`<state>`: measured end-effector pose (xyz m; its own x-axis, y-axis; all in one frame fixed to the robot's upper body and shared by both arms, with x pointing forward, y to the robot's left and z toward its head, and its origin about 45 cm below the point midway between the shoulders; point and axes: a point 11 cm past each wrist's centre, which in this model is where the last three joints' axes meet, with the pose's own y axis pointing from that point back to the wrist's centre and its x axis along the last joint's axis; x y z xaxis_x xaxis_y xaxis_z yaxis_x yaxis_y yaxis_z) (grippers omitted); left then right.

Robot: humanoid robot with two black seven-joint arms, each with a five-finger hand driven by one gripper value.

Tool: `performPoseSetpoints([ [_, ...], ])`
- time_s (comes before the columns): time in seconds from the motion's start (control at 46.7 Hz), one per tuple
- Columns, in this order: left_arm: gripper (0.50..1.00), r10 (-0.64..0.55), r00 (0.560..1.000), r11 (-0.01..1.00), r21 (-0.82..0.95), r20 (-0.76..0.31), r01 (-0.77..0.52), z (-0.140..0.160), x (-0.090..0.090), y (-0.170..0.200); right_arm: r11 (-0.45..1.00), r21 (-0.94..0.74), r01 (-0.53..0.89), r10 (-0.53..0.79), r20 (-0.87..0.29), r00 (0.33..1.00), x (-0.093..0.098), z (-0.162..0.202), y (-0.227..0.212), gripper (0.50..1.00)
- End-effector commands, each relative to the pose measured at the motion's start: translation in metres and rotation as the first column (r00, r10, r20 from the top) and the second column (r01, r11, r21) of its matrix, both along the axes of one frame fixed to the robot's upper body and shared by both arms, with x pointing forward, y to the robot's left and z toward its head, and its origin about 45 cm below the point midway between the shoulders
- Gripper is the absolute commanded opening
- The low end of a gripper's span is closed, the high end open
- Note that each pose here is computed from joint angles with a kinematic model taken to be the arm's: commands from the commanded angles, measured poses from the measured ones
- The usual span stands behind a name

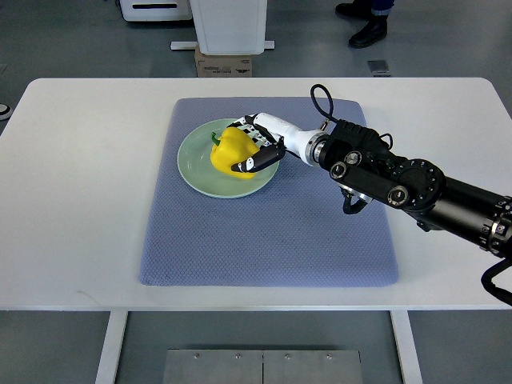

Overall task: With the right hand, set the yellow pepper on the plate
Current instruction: 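Open the right hand and release the pepper on the plate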

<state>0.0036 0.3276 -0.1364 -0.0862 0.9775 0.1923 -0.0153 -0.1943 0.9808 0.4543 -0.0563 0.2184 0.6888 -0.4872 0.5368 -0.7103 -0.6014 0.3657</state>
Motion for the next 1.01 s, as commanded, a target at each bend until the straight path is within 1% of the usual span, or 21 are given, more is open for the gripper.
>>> performPoseSetpoints([
  [0.0, 1.0, 0.0, 1.0, 1.0, 0.0, 0.0, 0.0, 0.0, 0.0, 0.0, 1.0, 0.002, -0.001, 0.001, 0.0, 1.0, 0.0, -0.001, 0.0, 0.69],
  [0.064, 1.0, 0.0, 1.0, 1.0, 0.0, 0.0, 0.0, 0.0, 0.0, 0.0, 1.0, 0.003, -0.001, 0.001, -0.001, 1.0, -0.001, -0.001, 0.0, 0.79],
  [0.086, 1.0, 0.0, 1.0, 1.0, 0.0, 0.0, 0.0, 0.0, 0.0, 0.0, 1.0, 0.004, -0.002, 0.002, -0.002, 1.0, -0.001, -0.002, 0.0, 0.813],
  [0.15, 1.0, 0.0, 1.0, 1.0, 0.0, 0.0, 0.0, 0.0, 0.0, 0.0, 1.0, 0.008, -0.004, 0.004, -0.002, 1.0, -0.002, -0.003, 0.0, 0.845],
  [0.278, 1.0, 0.0, 1.0, 1.0, 0.0, 0.0, 0.0, 0.0, 0.0, 0.0, 1.0, 0.01, -0.006, 0.006, -0.003, 1.0, -0.002, -0.004, 0.0, 0.937],
  [0.385, 1.0, 0.0, 1.0, 1.0, 0.0, 0.0, 0.0, 0.0, 0.0, 0.0, 1.0, 0.01, -0.004, 0.004, -0.012, 1.0, -0.004, -0.008, -0.001, 0.972],
  [0.599, 1.0, 0.0, 1.0, 1.0, 0.0, 0.0, 0.0, 0.0, 0.0, 0.0, 1.0, 0.014, -0.001, 0.002, -0.011, 1.0, -0.003, -0.007, -0.002, 0.998],
  [0.685, 1.0, 0.0, 1.0, 1.0, 0.0, 0.0, 0.0, 0.0, 0.0, 0.0, 1.0, 0.027, -0.004, 0.004, -0.004, 1.0, -0.002, -0.004, 0.0, 0.998],
  [0.792, 1.0, 0.0, 1.0, 1.0, 0.0, 0.0, 0.0, 0.0, 0.0, 0.0, 0.996, 0.084, 0.012, -0.012, 0.004, 1.0, 0.002, 0.008, 0.001, 1.0],
  [0.984, 1.0, 0.0, 1.0, 1.0, 0.0, 0.0, 0.0, 0.0, 0.0, 0.0, 0.979, 0.196, 0.063, -0.06, -0.025, 0.998, 0.006, 0.017, 0.0, 1.0],
])
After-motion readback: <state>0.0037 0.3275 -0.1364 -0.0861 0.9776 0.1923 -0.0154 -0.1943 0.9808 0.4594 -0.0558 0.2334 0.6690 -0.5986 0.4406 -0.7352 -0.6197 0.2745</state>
